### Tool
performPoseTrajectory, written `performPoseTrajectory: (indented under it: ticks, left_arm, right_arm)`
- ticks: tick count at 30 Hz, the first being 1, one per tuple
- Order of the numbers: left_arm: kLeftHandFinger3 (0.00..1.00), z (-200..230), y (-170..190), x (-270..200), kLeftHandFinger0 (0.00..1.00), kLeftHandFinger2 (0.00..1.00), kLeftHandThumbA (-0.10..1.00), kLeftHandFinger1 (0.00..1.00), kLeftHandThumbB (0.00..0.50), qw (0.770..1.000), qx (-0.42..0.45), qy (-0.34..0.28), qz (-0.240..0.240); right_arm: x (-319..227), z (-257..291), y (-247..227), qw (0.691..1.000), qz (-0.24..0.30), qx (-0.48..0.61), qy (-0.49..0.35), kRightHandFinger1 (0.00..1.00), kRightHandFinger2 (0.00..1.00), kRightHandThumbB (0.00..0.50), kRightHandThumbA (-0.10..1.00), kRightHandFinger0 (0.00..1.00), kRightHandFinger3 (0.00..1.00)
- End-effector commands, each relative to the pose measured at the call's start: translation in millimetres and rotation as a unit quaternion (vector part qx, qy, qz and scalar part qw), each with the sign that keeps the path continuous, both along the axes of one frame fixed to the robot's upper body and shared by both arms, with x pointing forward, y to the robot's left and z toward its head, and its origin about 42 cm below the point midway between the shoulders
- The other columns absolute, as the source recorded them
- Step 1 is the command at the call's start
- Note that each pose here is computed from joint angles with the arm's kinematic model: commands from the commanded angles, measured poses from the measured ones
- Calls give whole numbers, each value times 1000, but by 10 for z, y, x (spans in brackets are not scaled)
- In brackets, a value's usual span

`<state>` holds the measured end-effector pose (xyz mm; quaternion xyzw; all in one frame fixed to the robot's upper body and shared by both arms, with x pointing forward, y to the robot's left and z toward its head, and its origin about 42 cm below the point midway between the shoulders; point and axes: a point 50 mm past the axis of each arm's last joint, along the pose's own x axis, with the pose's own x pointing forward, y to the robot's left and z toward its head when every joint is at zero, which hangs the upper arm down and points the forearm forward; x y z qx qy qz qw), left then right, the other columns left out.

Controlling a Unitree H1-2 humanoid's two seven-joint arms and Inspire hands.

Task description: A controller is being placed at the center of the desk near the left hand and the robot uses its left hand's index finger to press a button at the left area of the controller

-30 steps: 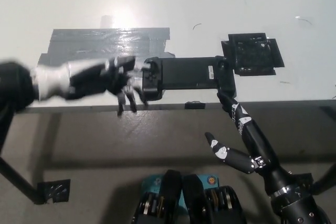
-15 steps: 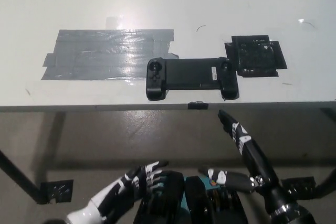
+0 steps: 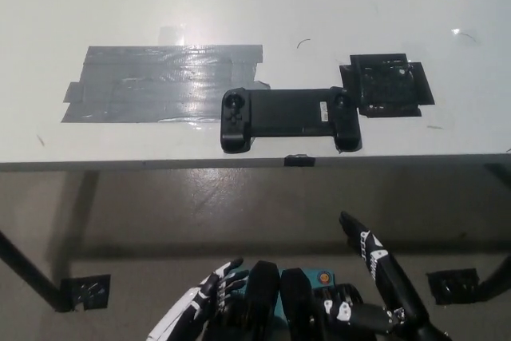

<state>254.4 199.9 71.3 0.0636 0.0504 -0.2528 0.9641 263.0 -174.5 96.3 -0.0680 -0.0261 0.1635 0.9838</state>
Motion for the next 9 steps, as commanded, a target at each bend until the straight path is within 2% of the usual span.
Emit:
performPoseTrajectory:
  ticks: [1, 6, 9]
  left_arm:
    - [1000, 94, 51, -106, 1000, 1000, 1000, 1000, 287, 966, 69, -219, 120]
    - [1000, 127, -37, -117, 1000, 1000, 1000, 1000, 282, 966, 64, -220, 117]
    - [1000, 132, -73, -150, 1000, 1000, 1000, 1000, 257, 965, 59, -225, 118]
  right_arm:
    - [-124, 110, 141, 996, -14, 60, -66, 1000, 1000, 219, 962, 1000, 1000]
    - [-222, 190, 199, 995, -19, 79, -51, 1000, 1000, 230, 1000, 1000, 1000]
    - [-274, 223, 221, 995, -22, 86, -46, 1000, 1000, 239, 1000, 1000, 1000]
